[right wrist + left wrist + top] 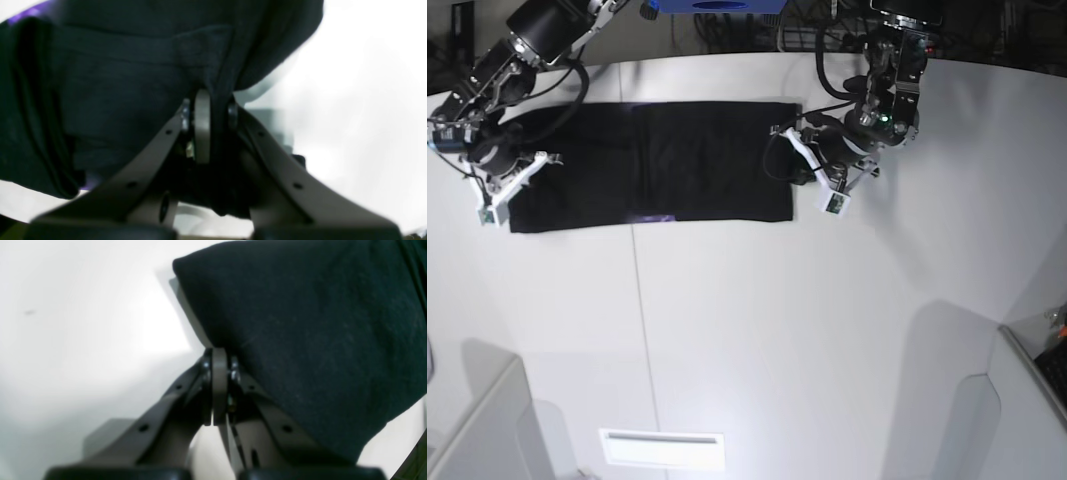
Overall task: Fold the T-shirt properly
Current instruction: 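Grasp the folded edge with the left gripper and the strip end with the right, then fold the shirt again, bringing the right gripper's end toward the left gripper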
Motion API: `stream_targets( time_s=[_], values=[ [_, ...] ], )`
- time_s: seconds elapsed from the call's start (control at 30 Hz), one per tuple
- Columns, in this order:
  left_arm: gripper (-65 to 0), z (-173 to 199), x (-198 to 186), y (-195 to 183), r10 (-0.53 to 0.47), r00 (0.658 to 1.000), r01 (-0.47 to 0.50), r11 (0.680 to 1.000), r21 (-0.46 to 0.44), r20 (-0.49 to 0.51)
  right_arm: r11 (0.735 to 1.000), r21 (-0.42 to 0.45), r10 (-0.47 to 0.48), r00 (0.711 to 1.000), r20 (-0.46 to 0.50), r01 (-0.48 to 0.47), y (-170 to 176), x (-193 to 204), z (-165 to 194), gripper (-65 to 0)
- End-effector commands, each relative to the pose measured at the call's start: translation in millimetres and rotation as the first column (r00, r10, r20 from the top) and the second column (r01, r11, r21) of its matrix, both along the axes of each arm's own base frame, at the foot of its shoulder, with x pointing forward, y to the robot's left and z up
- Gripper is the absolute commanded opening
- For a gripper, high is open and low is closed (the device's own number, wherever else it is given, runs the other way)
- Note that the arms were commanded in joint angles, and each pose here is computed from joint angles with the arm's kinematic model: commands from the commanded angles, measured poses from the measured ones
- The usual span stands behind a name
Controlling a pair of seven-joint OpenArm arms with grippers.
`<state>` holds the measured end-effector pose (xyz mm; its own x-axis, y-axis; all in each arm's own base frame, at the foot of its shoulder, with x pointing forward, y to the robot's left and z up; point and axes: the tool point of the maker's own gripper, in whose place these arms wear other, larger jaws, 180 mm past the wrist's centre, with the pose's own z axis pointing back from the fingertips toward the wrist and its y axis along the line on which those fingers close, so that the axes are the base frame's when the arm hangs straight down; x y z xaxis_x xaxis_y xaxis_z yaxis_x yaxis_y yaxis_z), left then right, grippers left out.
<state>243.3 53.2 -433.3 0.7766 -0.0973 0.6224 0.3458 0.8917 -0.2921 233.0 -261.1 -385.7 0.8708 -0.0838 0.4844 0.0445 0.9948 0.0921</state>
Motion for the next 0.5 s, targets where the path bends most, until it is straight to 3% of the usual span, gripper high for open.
stream_targets(
  time_s=[0.0,0.2,0.47],
  values=[
    [-65.0,-0.9,-2.3,-6.3,-0.026,1.000,0.026,1.000,0.010,-0.017,0.999,-0.035,0.006,0.998,0.063,-0.003,-4.6,9.7,17.7,-65.0],
    [-65.0,1.6,-3.3,-22.7,-0.050,0.999,0.050,0.999,-0.009,-0.014,0.988,-0.111,0.113,0.990,0.085,-0.103,18.6,5.9,36.4,-65.0],
    [-65.0,4.2,-0.4,-28.7,-0.050,0.999,0.050,0.998,-0.023,-0.007,0.979,-0.106,0.183,0.980,0.082,-0.174,44.2,2.1,35.9,-65.0]
  ],
)
